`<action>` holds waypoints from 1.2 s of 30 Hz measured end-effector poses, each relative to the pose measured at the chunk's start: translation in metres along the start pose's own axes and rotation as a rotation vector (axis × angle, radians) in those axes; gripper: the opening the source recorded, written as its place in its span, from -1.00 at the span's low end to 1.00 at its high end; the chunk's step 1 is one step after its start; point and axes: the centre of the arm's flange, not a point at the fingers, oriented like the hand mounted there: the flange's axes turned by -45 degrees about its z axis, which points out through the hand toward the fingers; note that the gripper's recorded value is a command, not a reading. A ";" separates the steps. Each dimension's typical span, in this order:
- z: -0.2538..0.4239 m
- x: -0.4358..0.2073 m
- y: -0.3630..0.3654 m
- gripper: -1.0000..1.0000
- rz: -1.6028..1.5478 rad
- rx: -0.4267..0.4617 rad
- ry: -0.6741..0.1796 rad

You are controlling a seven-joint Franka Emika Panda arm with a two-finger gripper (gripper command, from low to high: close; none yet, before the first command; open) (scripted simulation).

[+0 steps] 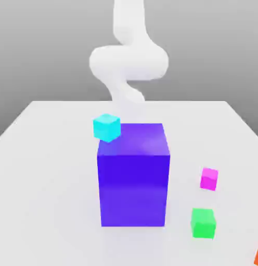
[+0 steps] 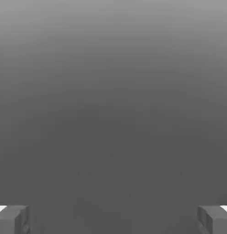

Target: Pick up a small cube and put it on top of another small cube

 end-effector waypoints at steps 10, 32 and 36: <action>0.195 -0.152 -0.163 0.00 -0.496 0.228 -0.327; 0.300 -0.459 -0.244 -1.00 -1.064 0.424 -0.637; 0.291 -0.450 -0.245 -1.00 -1.065 0.422 -0.635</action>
